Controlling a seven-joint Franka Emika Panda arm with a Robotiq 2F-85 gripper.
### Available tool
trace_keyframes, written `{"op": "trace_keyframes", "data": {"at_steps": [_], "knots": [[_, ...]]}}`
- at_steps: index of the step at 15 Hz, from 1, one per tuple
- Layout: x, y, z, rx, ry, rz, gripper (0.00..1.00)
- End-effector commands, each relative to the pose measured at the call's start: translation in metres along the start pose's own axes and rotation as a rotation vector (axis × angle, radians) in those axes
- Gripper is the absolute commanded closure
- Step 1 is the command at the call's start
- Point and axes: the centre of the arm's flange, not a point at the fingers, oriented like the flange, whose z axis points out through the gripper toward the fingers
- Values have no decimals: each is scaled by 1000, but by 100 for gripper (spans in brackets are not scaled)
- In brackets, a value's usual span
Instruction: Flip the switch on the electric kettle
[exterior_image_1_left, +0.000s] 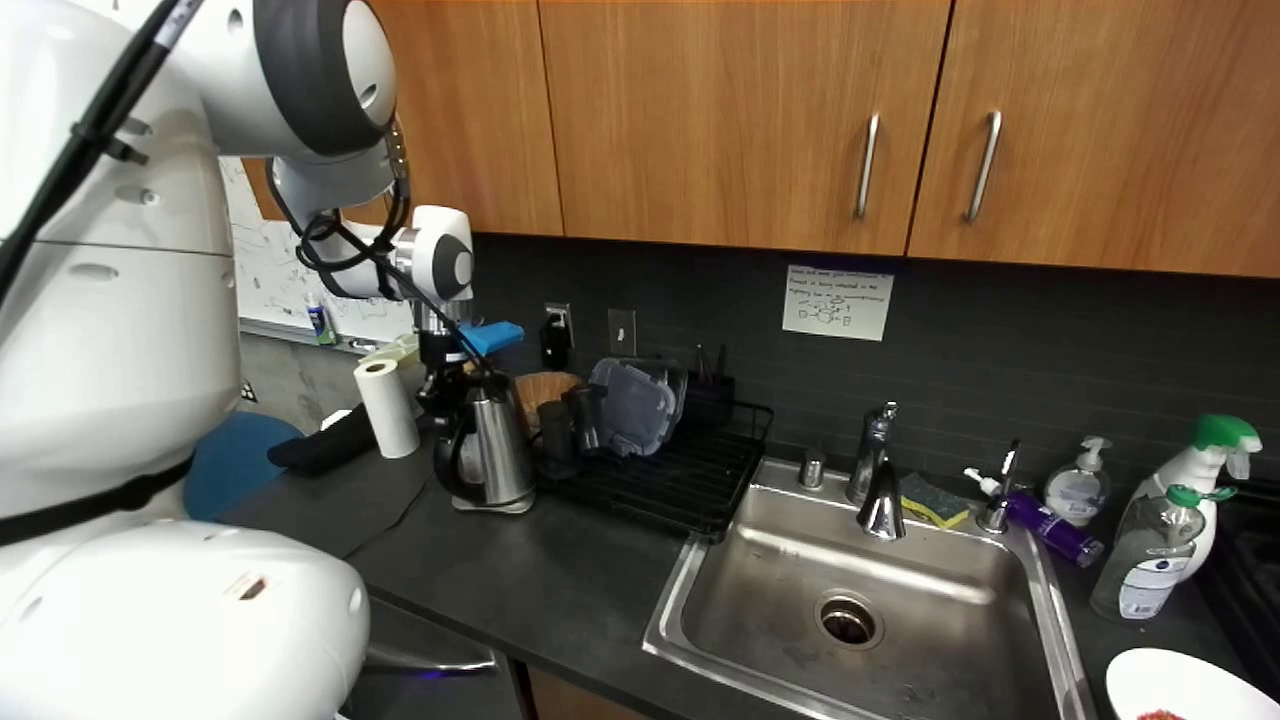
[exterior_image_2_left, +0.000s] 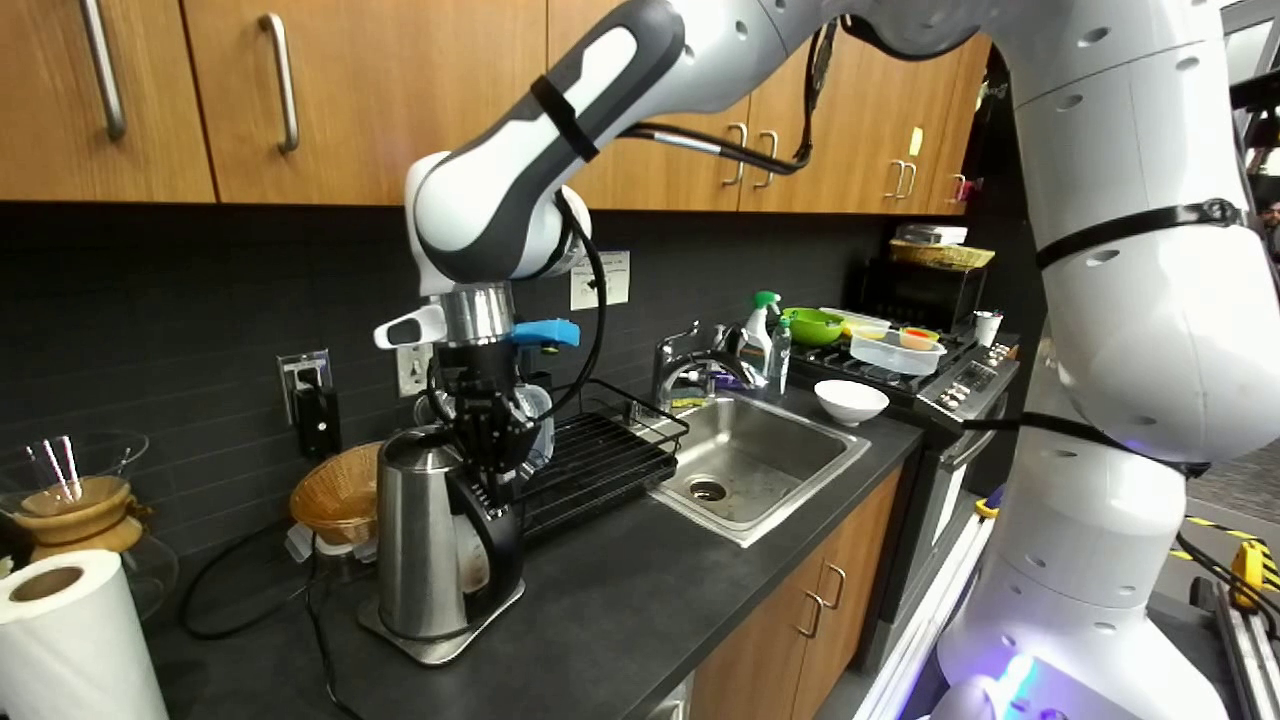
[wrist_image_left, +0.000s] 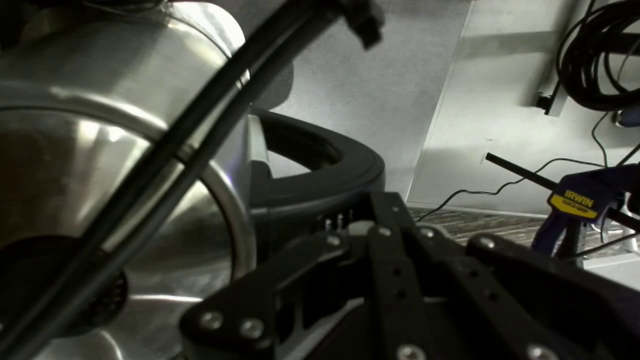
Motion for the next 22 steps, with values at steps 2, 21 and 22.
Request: {"op": "trace_keyframes", "data": {"at_steps": [2,21,22], "knots": [[0,6,-6,10,2,25,100],[2,4,3,59,0,78,100],[2,4,2,59,0,77,100]]}}
